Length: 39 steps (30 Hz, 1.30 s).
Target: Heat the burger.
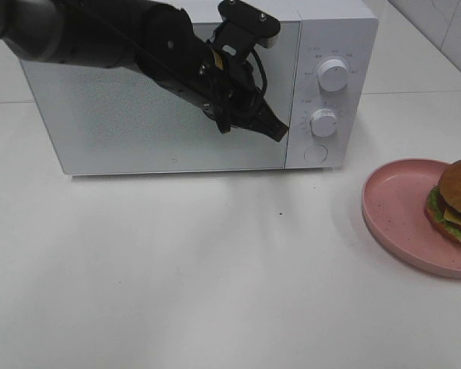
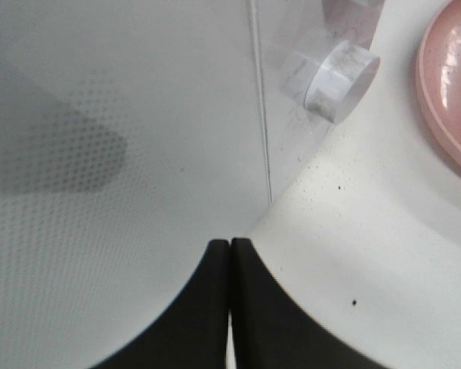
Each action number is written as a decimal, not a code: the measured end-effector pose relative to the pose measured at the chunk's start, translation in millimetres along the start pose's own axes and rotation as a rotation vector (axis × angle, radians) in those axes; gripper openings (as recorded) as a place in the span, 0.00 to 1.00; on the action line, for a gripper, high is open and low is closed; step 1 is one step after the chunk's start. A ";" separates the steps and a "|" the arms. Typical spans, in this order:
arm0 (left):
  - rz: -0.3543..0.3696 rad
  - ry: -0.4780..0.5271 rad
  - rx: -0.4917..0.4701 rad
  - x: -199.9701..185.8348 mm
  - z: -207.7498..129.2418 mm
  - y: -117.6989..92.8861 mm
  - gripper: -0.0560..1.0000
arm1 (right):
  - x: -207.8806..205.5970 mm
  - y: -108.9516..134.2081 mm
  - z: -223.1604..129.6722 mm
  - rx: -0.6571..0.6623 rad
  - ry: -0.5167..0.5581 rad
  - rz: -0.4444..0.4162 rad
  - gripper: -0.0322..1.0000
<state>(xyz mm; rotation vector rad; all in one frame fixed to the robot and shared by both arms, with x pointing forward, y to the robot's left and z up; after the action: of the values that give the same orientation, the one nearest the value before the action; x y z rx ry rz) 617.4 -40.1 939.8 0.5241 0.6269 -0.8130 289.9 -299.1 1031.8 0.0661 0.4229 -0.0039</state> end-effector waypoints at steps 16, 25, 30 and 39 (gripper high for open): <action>-0.098 0.333 -0.050 -101.9 -18.7 1.9 0.05 | 0.0 0.0 0.0 0.000 0.000 0.000 0.60; -0.063 0.456 -0.216 -157.1 -43.2 46.7 0.05 | 0.0 0.0 0.0 0.000 0.000 0.000 0.60; -0.009 0.496 -0.301 -183.0 -65.6 71.3 0.05 | 0.0 0.0 0.0 0.000 0.000 0.000 0.59; 0.092 0.527 -0.462 -240.9 -118.0 94.8 0.05 | 0.0 0.0 0.0 0.000 0.000 0.000 0.59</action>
<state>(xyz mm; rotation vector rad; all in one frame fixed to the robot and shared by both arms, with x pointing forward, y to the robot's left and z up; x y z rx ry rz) 528.9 210.9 1040.4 0.3350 1.2307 -0.4137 289.9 -299.1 1031.8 0.0661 0.4229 -0.0039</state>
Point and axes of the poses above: a point on each arm's last joint axis where the gripper is mounted, x pointing out along that axis toward the gripper, y along the wrist's bending axis when the last joint is at zero, z = x × y, the point moved 6 cm from there along x, pointing out along that axis toward the gripper, and after that the axes turned 5 degrees about x, right-handed, at the moved point
